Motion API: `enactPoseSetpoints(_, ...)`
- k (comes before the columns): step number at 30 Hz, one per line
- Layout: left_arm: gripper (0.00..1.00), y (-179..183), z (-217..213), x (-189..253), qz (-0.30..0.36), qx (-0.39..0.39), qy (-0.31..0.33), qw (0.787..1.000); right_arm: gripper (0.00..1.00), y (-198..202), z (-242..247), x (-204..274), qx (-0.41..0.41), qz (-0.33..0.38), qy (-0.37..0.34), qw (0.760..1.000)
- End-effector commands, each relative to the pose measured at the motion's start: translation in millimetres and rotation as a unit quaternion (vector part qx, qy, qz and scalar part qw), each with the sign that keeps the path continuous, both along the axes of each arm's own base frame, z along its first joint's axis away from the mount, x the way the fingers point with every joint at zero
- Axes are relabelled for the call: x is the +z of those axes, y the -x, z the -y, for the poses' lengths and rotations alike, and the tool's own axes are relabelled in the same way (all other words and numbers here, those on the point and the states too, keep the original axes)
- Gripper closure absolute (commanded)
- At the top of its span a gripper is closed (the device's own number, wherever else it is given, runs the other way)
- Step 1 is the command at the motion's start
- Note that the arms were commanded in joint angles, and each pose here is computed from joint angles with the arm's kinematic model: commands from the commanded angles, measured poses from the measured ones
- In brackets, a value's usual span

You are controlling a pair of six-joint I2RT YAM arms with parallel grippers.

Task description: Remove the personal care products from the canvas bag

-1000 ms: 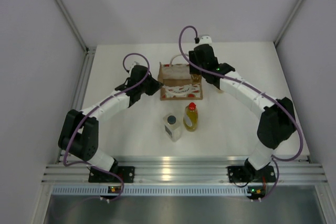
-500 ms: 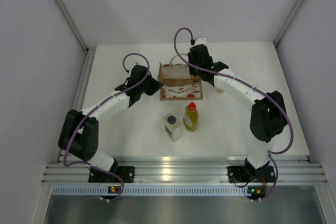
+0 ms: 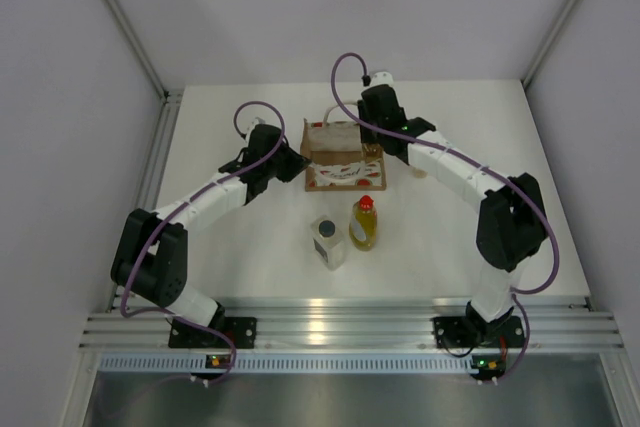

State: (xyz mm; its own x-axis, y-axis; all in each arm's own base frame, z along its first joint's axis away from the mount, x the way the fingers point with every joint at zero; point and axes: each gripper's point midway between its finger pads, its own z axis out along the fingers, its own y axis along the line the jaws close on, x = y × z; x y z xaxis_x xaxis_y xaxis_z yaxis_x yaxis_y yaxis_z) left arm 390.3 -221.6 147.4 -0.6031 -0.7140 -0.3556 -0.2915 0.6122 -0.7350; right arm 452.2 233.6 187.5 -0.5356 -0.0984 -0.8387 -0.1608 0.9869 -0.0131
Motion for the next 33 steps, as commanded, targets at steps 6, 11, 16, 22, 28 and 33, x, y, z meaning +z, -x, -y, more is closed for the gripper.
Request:
enactPoseSetpoints(6,0.93,-9.9,0.6,36.9,0.044,0.004,0.019,0.999,1.0,-4.5,-3.8,78.6,0.019,0.085,-0.054,0.995)
enactPoseSetpoints(11,0.86,-9.5,0.3,37.5,0.045,0.003,0.019,0.999,1.0,-0.9,-6.6,99.4,0.035,0.103,-0.063,0.992)
enactPoseSetpoints(16,0.68,-8.8,0.1,39.6,0.047,0.004,0.022,0.999,1.0,3.8,-9.5,115.3,0.05,0.115,-0.072,0.989)
enactPoseSetpoints(22,0.37,-9.1,-3.1,46.6,0.058,0.006,0.017,0.998,1.0,9.0,-8.1,132.5,0.058,0.13,-0.077,0.987)
enactPoseSetpoints(28,0.17,-7.6,-10.0,66.0,0.088,0.012,0.007,0.996,1.0,17.8,-9.5,151.0,0.074,0.145,-0.088,0.983)
enactPoseSetpoints(33,0.01,-9.2,-12.6,97.3,0.139,-0.017,-0.031,0.99,1.0,25.9,-10.8,170.4,0.09,0.157,-0.101,0.978)
